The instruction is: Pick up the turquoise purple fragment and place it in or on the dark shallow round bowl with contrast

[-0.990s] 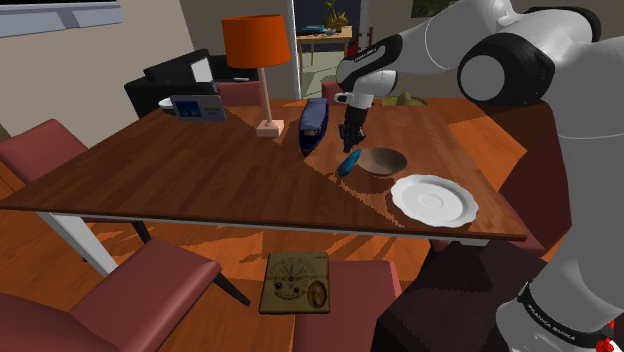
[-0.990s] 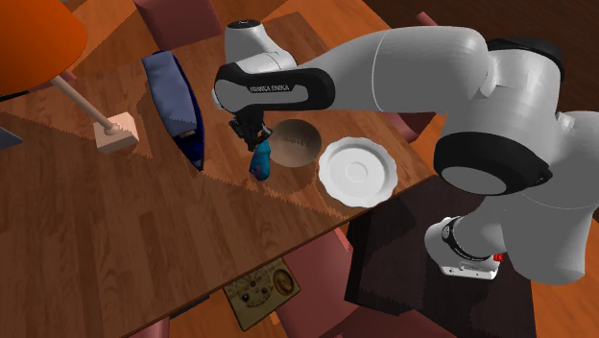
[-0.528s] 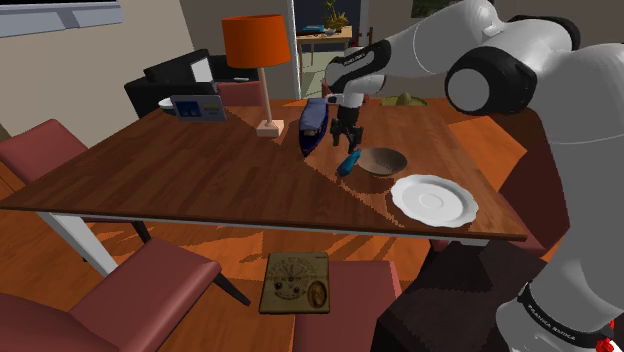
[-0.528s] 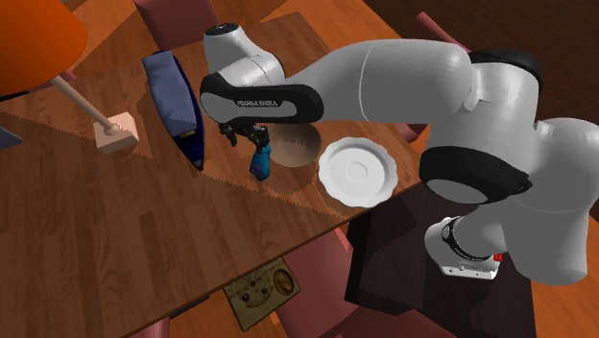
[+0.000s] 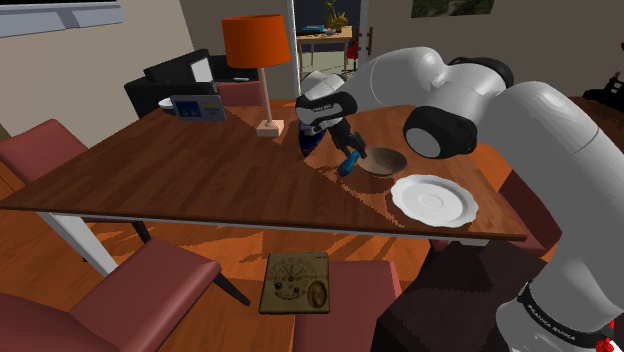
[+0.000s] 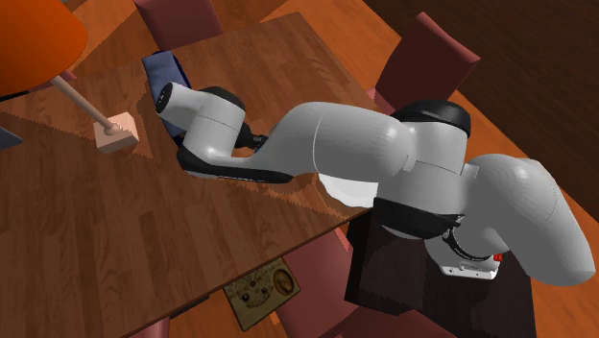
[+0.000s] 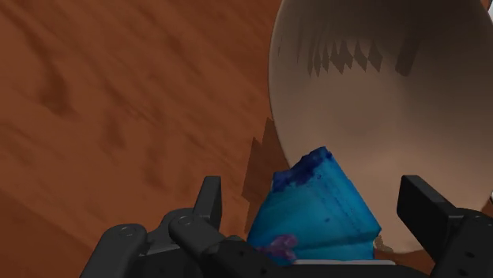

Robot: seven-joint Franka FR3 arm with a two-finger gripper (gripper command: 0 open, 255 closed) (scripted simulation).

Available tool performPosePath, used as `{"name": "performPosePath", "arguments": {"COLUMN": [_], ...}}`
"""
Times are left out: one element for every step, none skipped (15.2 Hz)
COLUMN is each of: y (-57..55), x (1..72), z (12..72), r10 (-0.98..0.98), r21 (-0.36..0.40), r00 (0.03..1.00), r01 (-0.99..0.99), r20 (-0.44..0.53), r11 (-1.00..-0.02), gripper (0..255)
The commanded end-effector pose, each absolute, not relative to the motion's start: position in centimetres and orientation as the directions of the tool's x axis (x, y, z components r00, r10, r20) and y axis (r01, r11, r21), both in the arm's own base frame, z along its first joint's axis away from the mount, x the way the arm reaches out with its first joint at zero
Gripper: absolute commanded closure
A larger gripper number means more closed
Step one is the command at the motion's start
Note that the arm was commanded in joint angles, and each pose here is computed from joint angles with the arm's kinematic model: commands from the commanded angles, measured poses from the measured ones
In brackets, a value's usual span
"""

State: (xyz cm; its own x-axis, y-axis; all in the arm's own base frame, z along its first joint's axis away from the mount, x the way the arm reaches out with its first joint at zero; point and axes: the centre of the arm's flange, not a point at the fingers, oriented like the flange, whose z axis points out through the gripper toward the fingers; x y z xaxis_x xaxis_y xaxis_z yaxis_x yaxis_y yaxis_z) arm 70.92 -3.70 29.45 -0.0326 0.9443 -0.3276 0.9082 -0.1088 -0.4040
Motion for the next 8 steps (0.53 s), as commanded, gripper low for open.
{"name": "performPosePath", "arguments": {"y": [-4.0, -4.2, -4.3, -4.4, -4.4, -4.4, -4.4, -4.4], "x": [70.5, 70.3, 70.0, 69.9, 69.9, 69.9, 69.9, 69.9], "z": [28.6, 28.2, 27.8, 27.5, 27.5, 27.5, 27.5, 27.5], "r10": [0.940, 0.940, 0.940, 0.940, 0.940, 0.940, 0.940, 0.940], "r21": [-0.409, -0.409, -0.409, -0.409, -0.409, -0.409, -0.409, -0.409], "r00": [-0.035, -0.035, -0.035, -0.035, -0.035, -0.035, -0.035, -0.035], "r01": [0.905, 0.905, 0.905, 0.905, 0.905, 0.905, 0.905, 0.905], "r20": [-0.338, -0.338, -0.338, -0.338, -0.338, -0.338, -0.338, -0.338], "r11": [-0.114, -0.114, -0.114, -0.114, -0.114, -0.114, -0.114, -0.114], "gripper": [0, 0, 0, 0, 0, 0, 0, 0]}}
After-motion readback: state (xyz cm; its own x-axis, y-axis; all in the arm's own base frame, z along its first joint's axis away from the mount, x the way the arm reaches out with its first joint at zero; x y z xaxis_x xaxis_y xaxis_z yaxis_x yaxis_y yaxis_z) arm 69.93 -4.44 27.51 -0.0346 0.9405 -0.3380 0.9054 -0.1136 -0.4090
